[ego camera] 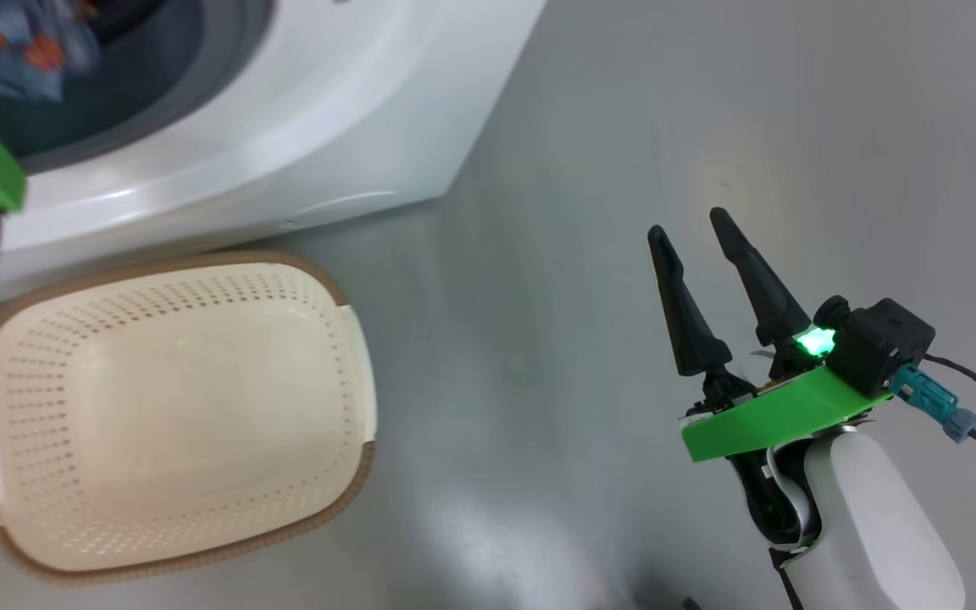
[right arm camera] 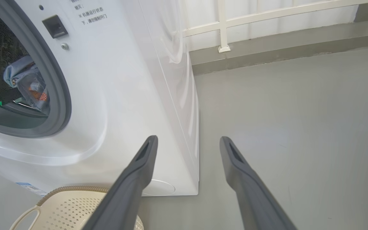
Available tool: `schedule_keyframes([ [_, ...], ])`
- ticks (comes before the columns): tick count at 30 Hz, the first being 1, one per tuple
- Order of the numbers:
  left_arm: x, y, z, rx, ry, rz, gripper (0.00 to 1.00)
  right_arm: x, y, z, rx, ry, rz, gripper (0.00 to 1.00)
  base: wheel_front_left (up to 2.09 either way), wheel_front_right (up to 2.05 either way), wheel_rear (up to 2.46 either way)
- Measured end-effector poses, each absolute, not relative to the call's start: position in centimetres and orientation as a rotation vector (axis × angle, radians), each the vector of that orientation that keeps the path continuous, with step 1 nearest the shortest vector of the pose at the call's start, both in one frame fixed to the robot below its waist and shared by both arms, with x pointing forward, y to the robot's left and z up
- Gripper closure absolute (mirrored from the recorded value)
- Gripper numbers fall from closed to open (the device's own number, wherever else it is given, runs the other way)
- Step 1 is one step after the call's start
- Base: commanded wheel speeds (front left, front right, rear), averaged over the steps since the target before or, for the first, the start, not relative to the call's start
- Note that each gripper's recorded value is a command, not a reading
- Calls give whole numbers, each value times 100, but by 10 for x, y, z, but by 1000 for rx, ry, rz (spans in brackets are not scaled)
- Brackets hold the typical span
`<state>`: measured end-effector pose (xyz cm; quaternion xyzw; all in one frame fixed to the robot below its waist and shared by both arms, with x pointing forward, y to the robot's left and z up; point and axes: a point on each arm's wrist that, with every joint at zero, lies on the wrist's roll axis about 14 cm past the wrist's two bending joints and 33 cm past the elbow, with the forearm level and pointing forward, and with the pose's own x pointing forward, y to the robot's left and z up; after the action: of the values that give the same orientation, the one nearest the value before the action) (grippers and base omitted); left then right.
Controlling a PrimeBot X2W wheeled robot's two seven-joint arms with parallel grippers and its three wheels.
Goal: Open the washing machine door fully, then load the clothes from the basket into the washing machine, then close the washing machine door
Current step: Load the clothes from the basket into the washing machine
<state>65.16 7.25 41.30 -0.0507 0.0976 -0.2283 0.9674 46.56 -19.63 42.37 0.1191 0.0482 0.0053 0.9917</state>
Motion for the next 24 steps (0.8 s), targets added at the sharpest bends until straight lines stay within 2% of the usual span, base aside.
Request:
schedule_keyframes([
  [8, 709, 67, 428, -38, 152, -433, 100, 459, -210, 417, 227, 118, -28, 0, 0, 0, 0],
  [13, 728, 65, 412, -55, 225, -372, 100, 452, -220, 414, 212, 136, -55, 0, 0, 0, 0],
  [14, 730, 60, 402, -66, 275, -364, 3, 449, -223, 414, 206, 138, -64, 0, 0, 0, 0],
  [15, 731, 57, 399, -69, 295, -363, 0, 448, -225, 415, 202, 137, -70, 0, 0, 0, 0],
  [24, 727, 47, 398, -90, 357, -362, 0, 446, -230, 425, 198, 115, -81, 0, 0, 0, 0],
])
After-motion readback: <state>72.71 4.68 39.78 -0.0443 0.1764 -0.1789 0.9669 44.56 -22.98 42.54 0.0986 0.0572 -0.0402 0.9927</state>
